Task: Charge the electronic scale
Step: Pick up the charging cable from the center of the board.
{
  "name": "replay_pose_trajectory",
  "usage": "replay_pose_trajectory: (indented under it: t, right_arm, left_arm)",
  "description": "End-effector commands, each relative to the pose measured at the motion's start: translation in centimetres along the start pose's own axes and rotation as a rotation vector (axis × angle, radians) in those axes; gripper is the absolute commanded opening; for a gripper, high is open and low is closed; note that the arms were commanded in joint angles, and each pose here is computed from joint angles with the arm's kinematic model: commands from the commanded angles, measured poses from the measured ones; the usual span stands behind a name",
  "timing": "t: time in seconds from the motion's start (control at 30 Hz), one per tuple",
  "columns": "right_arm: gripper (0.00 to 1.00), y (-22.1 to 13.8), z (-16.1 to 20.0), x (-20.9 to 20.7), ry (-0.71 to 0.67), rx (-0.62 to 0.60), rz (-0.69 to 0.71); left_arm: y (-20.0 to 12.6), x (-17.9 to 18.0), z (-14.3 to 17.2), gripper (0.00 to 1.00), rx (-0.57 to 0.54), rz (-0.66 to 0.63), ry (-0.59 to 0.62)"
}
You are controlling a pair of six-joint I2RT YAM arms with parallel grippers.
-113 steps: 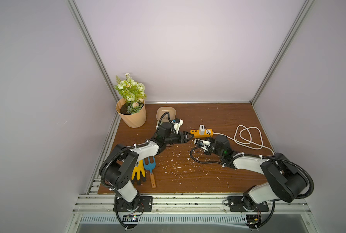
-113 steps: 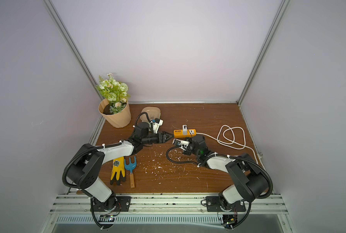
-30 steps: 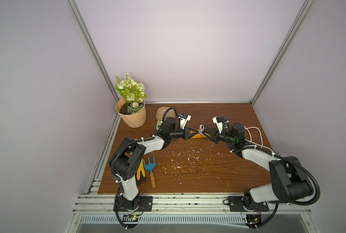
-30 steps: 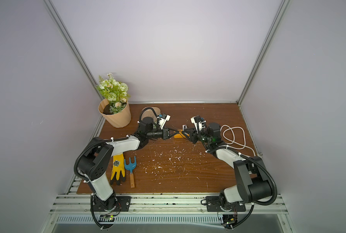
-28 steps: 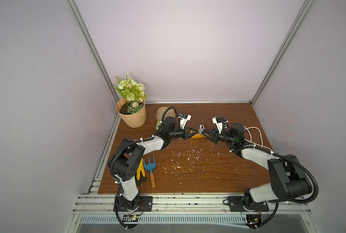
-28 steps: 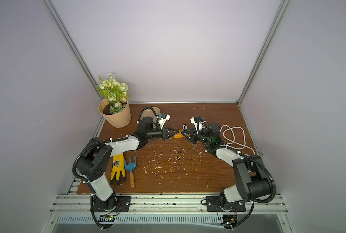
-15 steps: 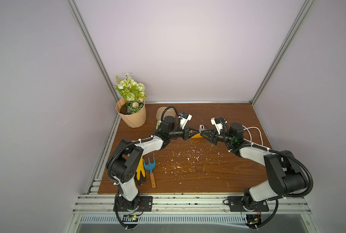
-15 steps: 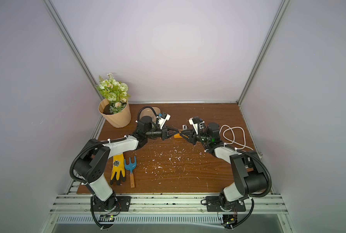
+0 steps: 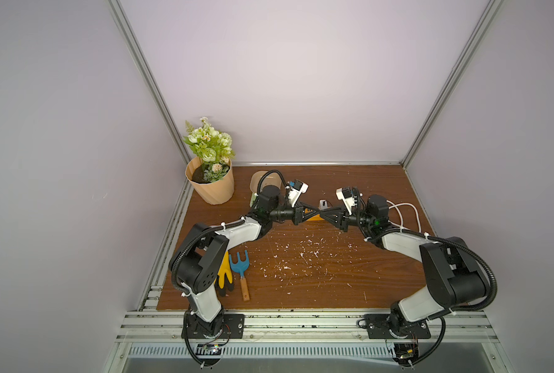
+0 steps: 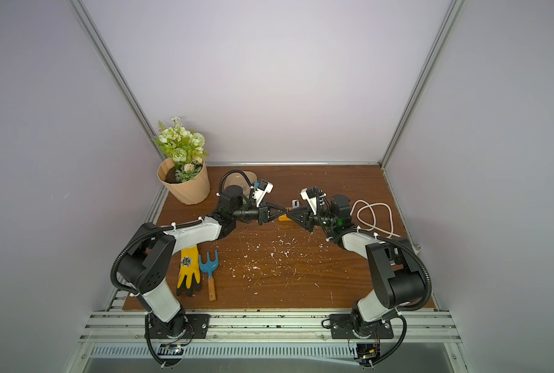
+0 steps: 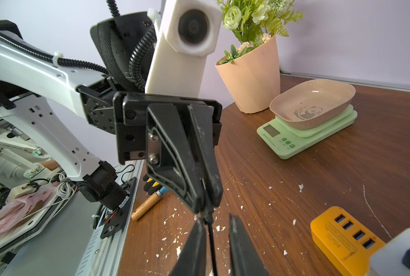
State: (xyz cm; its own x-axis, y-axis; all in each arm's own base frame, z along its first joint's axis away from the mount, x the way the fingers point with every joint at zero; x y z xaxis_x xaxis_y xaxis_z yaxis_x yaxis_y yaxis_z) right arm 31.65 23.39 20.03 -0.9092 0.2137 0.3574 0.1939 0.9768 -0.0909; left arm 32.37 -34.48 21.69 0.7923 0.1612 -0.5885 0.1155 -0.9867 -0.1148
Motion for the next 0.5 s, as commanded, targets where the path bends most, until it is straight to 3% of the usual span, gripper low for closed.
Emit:
replay_pose_trajectory:
  t: [0.0,0.47]
  right_arm:
    - [0.22,-0.01,-2.28,0.84,-0.099,-0.037,-0.051]
    - [0.14,0.09,-2.64,1.38,-0.123,-0.037,-0.084]
  left_arm:
    - [-0.15,-2.35,-1.13,0.13,-0.018,0.061,0.069]
    - [-0.12,-2.69,-1.24,0.13,-0.022,0.079,0.074]
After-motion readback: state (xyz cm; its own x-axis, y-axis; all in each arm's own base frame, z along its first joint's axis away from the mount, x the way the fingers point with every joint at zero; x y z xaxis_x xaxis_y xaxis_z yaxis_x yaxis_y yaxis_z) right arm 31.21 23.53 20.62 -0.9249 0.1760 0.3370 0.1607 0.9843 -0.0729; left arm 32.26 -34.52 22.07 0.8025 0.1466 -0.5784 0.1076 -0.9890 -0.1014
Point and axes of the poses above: each gripper's point midway between its finger pads, its own y axis out along the fingers, its own x axis along the line the jaws close on, z = x × y, the point moved 1 cm from there along -y, back along the fingers, and after that the axes turned 3 degrees about -y, right-handed, at the moved point
